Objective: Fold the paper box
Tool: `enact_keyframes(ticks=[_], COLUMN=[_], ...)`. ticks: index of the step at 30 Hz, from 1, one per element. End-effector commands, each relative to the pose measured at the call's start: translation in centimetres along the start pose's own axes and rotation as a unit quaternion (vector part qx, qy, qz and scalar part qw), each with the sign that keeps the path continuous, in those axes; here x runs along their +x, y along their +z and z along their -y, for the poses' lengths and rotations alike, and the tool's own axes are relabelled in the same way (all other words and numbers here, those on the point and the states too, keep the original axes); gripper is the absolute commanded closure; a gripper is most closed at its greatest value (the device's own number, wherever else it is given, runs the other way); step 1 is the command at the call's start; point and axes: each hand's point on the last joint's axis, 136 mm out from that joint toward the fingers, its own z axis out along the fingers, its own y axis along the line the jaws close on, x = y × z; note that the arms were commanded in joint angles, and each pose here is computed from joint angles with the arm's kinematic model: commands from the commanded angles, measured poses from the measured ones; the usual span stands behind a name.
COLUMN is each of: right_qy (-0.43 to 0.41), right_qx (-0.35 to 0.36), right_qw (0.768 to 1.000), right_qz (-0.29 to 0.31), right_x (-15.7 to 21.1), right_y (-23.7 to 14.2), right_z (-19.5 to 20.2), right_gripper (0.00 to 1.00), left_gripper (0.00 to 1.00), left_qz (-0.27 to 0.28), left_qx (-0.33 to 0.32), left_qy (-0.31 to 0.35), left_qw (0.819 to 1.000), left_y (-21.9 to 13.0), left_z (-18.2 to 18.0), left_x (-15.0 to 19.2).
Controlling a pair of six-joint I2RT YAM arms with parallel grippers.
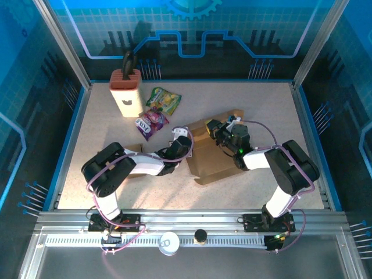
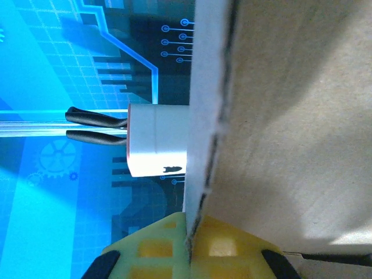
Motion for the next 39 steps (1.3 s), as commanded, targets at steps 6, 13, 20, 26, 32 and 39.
enact_keyframes(ticks=[6,13,20,26,32,39], right_qy=[0.010,-0.008,-0.066,-0.178,-0.249,-0.277], right_qx=[0.043,0.038,0.041,0.037,0.003,-0.077], right_qw=[0.998,0.999,0.996,0.983,0.968,0.958], right_qz=[-0.033,-0.032,-0.041,-0.022,0.013,-0.027], right_x=[2.3,2.0,1.1,-1.9,-6.0,-8.6], right_y=[-0.5,-1.3,-4.0,-9.5,-15.4,-16.4], right_z=[3.1,1.7,-2.1,-7.5,-12.3,-16.6], right_gripper=[1.00,0.77,0.43,0.31,0.35,0.45], left_gripper=[1.00,1.00,1.00,1.00,1.00,1.00], left_qz=[0.025,0.025,0.018,-0.001,-0.028,-0.078], left_qx=[-0.043,-0.072,-0.064,-0.002,0.113,0.278], left_qy=[-0.061,-0.055,-0.063,-0.090,-0.112,-0.137], left_qw=[0.997,0.996,0.996,0.996,0.987,0.948], left_y=[0.2,-1.1,-3.0,-4.6,-6.6,-9.0], left_z=[-0.5,-1.3,-2.4,-3.3,-2.7,-0.4], left_x=[-1.3,-2.7,-5.0,-7.6,-10.8,-13.1])
